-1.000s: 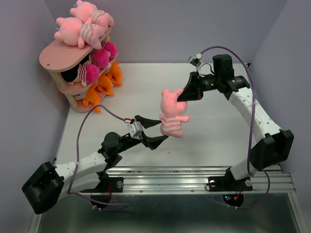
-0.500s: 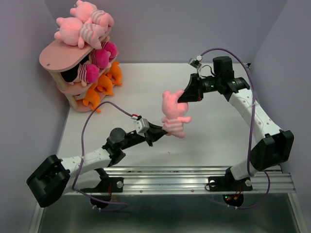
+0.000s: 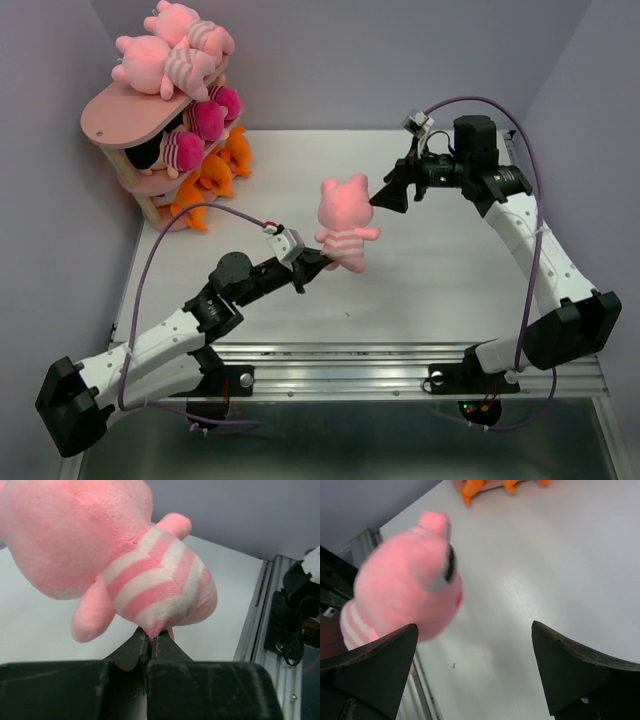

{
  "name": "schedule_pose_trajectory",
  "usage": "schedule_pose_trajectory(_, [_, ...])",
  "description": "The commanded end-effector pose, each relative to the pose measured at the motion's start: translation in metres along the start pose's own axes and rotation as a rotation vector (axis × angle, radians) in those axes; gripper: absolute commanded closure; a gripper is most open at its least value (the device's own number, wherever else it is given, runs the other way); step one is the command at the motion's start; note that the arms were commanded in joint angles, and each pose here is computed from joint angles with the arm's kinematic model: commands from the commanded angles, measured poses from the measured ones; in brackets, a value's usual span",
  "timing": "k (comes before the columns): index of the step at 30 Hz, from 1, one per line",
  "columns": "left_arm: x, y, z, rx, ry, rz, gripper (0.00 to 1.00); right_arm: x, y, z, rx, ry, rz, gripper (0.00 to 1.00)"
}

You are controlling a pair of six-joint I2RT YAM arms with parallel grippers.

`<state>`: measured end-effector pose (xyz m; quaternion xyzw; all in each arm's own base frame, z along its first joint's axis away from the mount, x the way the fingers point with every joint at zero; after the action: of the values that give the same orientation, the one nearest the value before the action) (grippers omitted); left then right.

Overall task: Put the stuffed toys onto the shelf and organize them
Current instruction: Pass the stuffed toy from the right arm to the left, then place the stuffed toy onto shelf

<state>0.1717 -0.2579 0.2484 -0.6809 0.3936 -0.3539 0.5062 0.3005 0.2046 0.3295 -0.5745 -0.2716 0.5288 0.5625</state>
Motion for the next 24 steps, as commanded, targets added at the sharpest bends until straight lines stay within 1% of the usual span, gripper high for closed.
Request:
schedule_pose_trajectory(1, [-0.013,-0.043,0.024,0.074,-0.236,-0.002,1.00,-0.023,0.004,-0.041,-0.085,0.248,-0.003,0.00])
schedule_pose_trajectory(3, [-0.016,-0.053,0.031,0.096,-0.306,0.021,1.00,-0.026,0.018,-0.049,-0.081,0.265,0.007,0.00])
schedule_pose_trajectory(4, [-0.022,-0.052,0.037,0.100,-0.360,0.059,1.00,-0.026,0.026,-0.054,-0.078,0.269,0.012,0.00])
schedule_pose_trajectory(5, [-0.023,-0.075,0.038,0.117,-0.398,0.023,1.00,-0.025,0.038,-0.059,-0.059,0.273,0.030,0.00])
schedule_pose_trajectory(6, [-0.025,-0.084,0.040,0.144,-0.420,0.020,1.00,-0.019,0.060,-0.059,-0.024,0.252,0.061,0.00])
schedule_pose_trajectory(7, [-0.030,-0.093,0.044,0.158,-0.466,0.015,1.00,-0.017,0.070,-0.063,-0.006,0.244,0.071,0.00])
schedule_pose_trajectory(8, [-0.033,-0.114,0.042,0.177,-0.482,-0.025,1.00,-0.012,0.081,-0.063,0.015,0.221,0.081,0.00])
schedule_pose_trajectory(9, [-0.036,-0.125,0.044,0.191,-0.512,-0.043,1.00,-0.010,0.096,-0.060,0.047,0.181,0.088,0.00])
schedule_pose_trajectory(10, [-0.042,-0.134,0.051,0.218,-0.578,-0.054,1.00,-0.008,0.100,-0.060,0.044,0.165,0.083,0.00])
schedule_pose_trajectory(11, [-0.045,-0.153,0.051,0.235,-0.604,-0.091,1.00,-0.006,0.105,-0.058,0.048,0.152,0.086,0.00])
schedule_pose_trajectory(12, [-0.047,-0.161,0.056,0.249,-0.642,-0.101,1.00,-0.004,0.115,-0.055,0.057,0.131,0.095,0.00])
schedule_pose_trajectory(13, [-0.053,-0.170,0.062,0.279,-0.698,-0.113,1.00,-0.003,0.120,-0.055,0.059,0.123,0.097,0.00])
schedule_pose_trajectory(16, [-0.066,-0.210,0.073,0.337,-0.801,-0.171,1.00,-0.001,0.131,-0.055,0.060,0.112,0.116,0.00])
schedule_pose_trajectory(20, [-0.087,-0.245,0.093,0.396,-0.914,-0.244,1.00,0.001,0.141,-0.051,0.077,0.081,0.124,0.00])
schedule_pose_trajectory(22, [-0.091,-0.255,0.102,0.428,-0.934,-0.254,1.00,0.002,0.144,-0.046,0.079,0.051,0.117,0.00])
schedule_pose_trajectory(23, [-0.103,-0.266,0.113,0.442,-0.990,-0.268,1.00,0.003,0.144,-0.045,0.084,0.046,0.116,0.00])
schedule_pose_trajectory(24, [-0.105,-0.268,0.120,0.449,-0.999,-0.267,1.00,0.003,0.144,-0.045,0.084,0.043,0.114,0.00])
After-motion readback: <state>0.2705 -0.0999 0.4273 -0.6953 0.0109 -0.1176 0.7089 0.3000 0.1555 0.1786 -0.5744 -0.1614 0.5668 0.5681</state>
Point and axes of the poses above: each gripper's point midway between its finger pads, its own x axis out along the fingers, its own z axis along the line the jaws close on, y = z × x, the point moved 3 cm from there along -x, back along the fingers, and after that the axes turned 9 degrees about -x, right-handed, at the moved point
